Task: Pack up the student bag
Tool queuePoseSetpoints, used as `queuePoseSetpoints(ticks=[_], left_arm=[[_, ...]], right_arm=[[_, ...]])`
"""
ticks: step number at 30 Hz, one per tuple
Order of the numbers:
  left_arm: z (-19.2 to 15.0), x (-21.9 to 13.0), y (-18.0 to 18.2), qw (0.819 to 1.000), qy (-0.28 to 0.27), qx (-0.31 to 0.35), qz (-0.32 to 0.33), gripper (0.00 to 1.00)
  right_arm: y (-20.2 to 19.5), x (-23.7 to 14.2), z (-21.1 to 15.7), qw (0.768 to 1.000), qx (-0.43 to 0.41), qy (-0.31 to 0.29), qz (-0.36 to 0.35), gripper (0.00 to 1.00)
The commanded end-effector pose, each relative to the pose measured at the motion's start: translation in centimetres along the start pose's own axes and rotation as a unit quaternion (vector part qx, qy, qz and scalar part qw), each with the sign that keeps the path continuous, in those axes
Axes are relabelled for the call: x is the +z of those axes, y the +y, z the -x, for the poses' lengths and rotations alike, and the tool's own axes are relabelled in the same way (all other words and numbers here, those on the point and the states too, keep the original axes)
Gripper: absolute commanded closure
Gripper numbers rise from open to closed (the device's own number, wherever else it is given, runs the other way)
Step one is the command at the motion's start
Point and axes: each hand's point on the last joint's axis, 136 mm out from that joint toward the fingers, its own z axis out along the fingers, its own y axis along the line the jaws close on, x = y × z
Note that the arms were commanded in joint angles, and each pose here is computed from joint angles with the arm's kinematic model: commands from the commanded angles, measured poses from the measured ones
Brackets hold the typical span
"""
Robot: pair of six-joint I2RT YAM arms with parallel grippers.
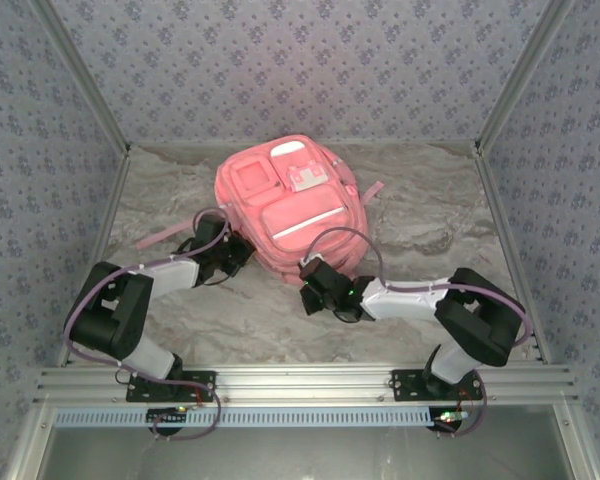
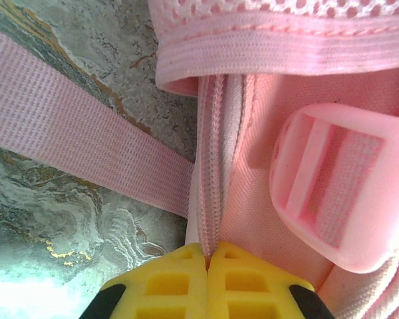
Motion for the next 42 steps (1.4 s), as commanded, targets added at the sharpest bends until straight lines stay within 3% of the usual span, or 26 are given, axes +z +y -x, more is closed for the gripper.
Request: queuePoseSetpoints(ticks=[1, 6, 13, 19, 25, 29, 33, 42], left_arm=[[1.8, -0.9, -0.9, 0.999, -0.034, 0.007, -0.003, 1.00], [2.0, -1.4, -0.8, 0.999, -0.033, 0.005, 0.003, 1.00], [1.2, -2.8, -0.6, 1.000, -0.024, -0.003, 0.009, 0.82], [0.1, -2.3, -0.6, 1.000, -0.007, 0.008, 0.003, 0.81], [-2.1, -0.3, -1.6, 0.999, 0.038, 0.024, -0.003, 0.80], [-4.3, 0.7, -4.1, 0.996, 0.065, 0.051, -0.027, 0.82], [-6.8, 1.6, -6.3, 0.991, 0.099, 0.080, -0.040, 0.84], [-8.0, 2.2, -6.2, 0.989, 0.114, 0.082, -0.039, 0.86]], right_arm=[[-0.7, -1.0, -0.8, 1.000, -0.007, 0.014, 0.005, 1.00], [0.4, -1.7, -0.7, 0.998, -0.008, 0.011, 0.059, 1.00], [3.0, -0.9, 1.3, 0.994, -0.021, -0.001, 0.109, 1.00], [4.0, 0.5, 1.7, 0.993, -0.051, -0.047, 0.097, 0.76], [3.0, 0.4, 1.5, 0.984, -0.077, -0.126, 0.096, 0.68], [2.6, -0.3, 0.5, 0.966, -0.122, -0.205, 0.101, 0.66], [2.0, -1.1, 0.2, 0.939, -0.147, -0.296, 0.092, 0.65], [-1.5, 0.4, -0.2, 0.948, -0.121, -0.292, -0.023, 0.60]])
